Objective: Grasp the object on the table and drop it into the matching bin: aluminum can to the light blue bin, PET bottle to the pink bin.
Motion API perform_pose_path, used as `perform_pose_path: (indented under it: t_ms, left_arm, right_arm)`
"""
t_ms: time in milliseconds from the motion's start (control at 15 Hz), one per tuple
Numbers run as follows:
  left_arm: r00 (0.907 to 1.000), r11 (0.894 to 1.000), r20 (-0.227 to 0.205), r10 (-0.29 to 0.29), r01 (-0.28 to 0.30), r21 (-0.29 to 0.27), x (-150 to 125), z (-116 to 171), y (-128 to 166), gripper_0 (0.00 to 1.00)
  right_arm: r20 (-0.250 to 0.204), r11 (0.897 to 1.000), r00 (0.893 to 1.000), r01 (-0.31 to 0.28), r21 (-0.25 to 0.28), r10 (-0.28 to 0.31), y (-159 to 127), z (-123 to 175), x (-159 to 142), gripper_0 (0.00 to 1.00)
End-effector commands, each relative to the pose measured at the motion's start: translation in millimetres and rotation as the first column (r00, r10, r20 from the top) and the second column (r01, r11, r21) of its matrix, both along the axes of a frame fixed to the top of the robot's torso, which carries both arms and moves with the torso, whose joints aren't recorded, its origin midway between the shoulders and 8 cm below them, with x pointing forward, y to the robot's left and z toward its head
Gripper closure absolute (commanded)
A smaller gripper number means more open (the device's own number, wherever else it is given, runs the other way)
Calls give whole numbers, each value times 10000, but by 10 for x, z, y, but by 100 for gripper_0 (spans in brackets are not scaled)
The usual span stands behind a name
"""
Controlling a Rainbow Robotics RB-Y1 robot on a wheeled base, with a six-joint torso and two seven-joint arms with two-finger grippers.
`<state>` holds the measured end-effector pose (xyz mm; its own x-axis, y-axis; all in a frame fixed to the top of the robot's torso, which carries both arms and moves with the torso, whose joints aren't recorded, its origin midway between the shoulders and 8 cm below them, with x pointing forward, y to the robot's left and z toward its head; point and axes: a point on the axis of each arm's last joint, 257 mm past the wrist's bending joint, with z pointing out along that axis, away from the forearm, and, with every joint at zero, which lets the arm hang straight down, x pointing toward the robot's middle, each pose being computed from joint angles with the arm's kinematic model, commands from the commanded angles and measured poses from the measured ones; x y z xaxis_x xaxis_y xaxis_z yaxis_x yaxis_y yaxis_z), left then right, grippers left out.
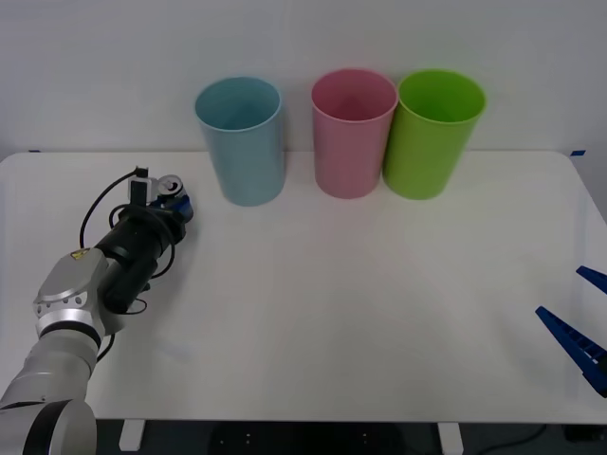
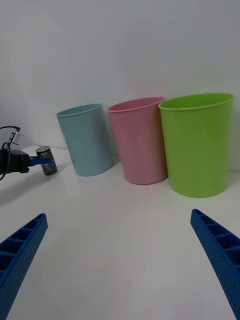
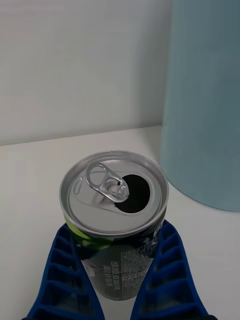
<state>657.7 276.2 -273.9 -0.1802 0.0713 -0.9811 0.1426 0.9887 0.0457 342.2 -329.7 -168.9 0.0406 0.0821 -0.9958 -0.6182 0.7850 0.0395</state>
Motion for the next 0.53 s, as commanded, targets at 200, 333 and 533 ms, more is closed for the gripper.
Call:
perform_pose_path:
  t_ms: [200,333,533]
  left_arm:
    - [9994,9993,29,-356,356,-74,-29,-1,-58,100]
    - [9972,9972,140,-739,740,-63,-88,25,-13,100]
    - [9912,9923,486,-1232,1236,-68,-262,92,43,100]
  right_arm:
    - [0,10000,10000,0,0,0,0,0,0,0]
    - [0,10000,10000,0,0,0,0,0,0,0]
    - [0,10000,10000,0,0,0,0,0,0,0]
